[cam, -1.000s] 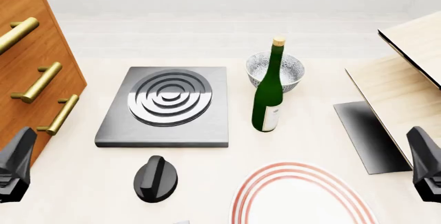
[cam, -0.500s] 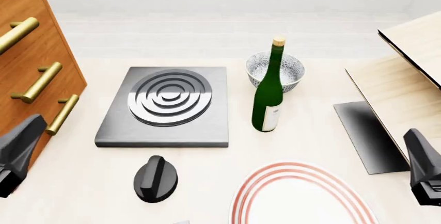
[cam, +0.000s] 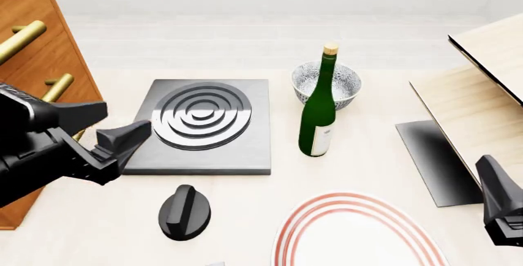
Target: Turn on the stove.
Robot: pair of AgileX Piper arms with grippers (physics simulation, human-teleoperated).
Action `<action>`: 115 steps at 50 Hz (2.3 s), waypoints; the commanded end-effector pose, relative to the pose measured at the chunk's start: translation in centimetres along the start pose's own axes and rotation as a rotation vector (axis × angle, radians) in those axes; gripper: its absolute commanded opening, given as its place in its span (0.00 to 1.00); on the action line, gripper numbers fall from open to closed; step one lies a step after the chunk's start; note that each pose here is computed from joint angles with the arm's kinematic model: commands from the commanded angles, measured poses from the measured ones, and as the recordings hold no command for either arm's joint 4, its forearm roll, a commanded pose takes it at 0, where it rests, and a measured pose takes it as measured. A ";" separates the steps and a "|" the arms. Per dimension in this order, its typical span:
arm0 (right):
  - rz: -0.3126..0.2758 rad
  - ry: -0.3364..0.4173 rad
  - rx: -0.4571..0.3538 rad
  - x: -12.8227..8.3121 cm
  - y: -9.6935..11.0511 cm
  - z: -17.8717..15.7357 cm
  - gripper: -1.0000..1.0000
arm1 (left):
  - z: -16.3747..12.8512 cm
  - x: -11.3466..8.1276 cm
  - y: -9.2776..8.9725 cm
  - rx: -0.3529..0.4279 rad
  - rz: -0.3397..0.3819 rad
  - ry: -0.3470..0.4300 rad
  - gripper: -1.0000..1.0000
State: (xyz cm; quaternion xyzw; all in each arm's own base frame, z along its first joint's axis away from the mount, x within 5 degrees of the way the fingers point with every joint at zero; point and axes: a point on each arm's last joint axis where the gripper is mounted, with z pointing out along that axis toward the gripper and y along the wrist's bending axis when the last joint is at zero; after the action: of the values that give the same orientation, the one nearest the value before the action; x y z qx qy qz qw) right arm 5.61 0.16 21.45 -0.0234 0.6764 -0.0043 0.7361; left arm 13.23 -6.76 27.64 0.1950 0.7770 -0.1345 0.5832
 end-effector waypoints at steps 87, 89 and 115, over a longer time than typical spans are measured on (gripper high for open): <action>-0.016 0.021 -0.006 0.3 0.0 0.2 1.00 | 12.1 10.6 0.3 -0.010 -0.012 0.422 1.00; -0.016 0.022 -0.006 0.3 0.0 0.2 1.00 | 12.2 10.8 0.4 -0.015 -0.012 0.424 1.00; -0.020 0.026 -0.006 0.3 0.0 0.3 1.00 | 9.5 12.4 1.2 -0.047 0.000 0.422 1.00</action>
State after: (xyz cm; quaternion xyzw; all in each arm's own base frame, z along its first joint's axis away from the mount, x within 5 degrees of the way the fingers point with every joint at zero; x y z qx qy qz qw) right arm 5.96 0.20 21.20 -0.0314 0.6853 -0.0091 0.7275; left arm 20.44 -8.93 14.11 0.1788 0.8805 -0.0862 0.4305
